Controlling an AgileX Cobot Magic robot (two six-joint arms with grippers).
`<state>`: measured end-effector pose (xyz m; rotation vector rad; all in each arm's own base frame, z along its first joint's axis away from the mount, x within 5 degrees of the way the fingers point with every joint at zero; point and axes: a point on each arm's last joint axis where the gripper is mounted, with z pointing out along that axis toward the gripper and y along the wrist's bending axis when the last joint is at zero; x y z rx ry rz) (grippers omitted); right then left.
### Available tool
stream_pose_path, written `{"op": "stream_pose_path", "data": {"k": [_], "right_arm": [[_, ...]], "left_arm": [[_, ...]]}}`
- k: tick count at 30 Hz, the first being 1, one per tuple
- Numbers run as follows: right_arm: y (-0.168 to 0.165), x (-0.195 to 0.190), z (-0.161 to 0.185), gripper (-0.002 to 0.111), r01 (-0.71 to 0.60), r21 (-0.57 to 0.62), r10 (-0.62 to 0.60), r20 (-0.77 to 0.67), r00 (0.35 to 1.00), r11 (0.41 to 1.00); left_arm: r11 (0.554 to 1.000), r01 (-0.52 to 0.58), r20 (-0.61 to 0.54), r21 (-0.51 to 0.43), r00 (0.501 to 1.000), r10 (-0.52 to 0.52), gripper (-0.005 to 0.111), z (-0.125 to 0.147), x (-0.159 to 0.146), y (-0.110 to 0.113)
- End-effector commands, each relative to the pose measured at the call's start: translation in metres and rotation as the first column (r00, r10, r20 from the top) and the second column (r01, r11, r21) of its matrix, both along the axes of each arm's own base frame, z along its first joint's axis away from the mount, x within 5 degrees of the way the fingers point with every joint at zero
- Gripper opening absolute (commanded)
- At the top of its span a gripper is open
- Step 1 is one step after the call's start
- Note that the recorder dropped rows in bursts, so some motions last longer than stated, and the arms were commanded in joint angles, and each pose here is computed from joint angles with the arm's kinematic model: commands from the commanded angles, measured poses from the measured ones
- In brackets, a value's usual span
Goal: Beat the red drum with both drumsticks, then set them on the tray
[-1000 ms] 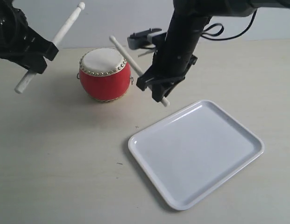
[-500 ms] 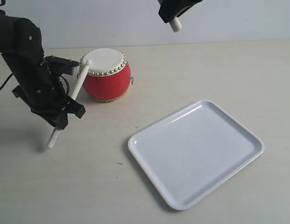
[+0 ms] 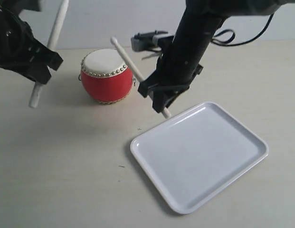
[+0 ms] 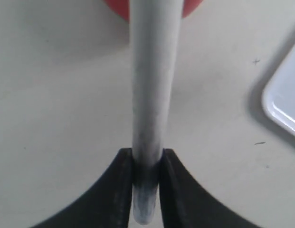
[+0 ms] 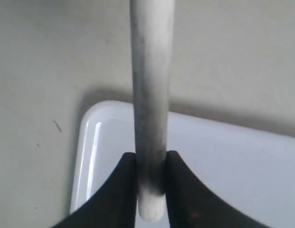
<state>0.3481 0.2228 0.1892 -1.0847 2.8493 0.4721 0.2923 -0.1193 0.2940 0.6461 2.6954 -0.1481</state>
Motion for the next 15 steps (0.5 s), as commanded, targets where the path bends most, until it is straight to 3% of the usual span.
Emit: {"op": "stream_pose_path", "data": {"k": [1,4,9,15], "right_arm": [[0.004,0.006,-0.037,0.0,-0.008,-0.018,0.007,-0.047,0.999,1.0],[0.004,0.006,-0.041,0.0,-0.01,-0.023,0.009,-0.056,0.998,1.0],[0.004,0.004,-0.016,0.0,-0.005,0.013,0.006,-0.01,1.0,1.0],[-0.005,-0.015,0.061,0.0,-0.02,0.092,0.009,0.114,0.993,0.996]], "left_arm": [[0.999,-0.008,0.096,-0.053,0.995,0.013,0.0,0.037,-0.021,0.008],[0.997,-0.017,0.136,-0.076,0.99,0.027,0.0,0.05,-0.031,0.012],[0.996,-0.019,0.15,-0.086,0.988,0.031,0.0,0.051,-0.031,0.012],[0.995,-0.041,0.073,-0.091,0.996,0.047,0.0,-0.002,-0.01,0.001]]}}
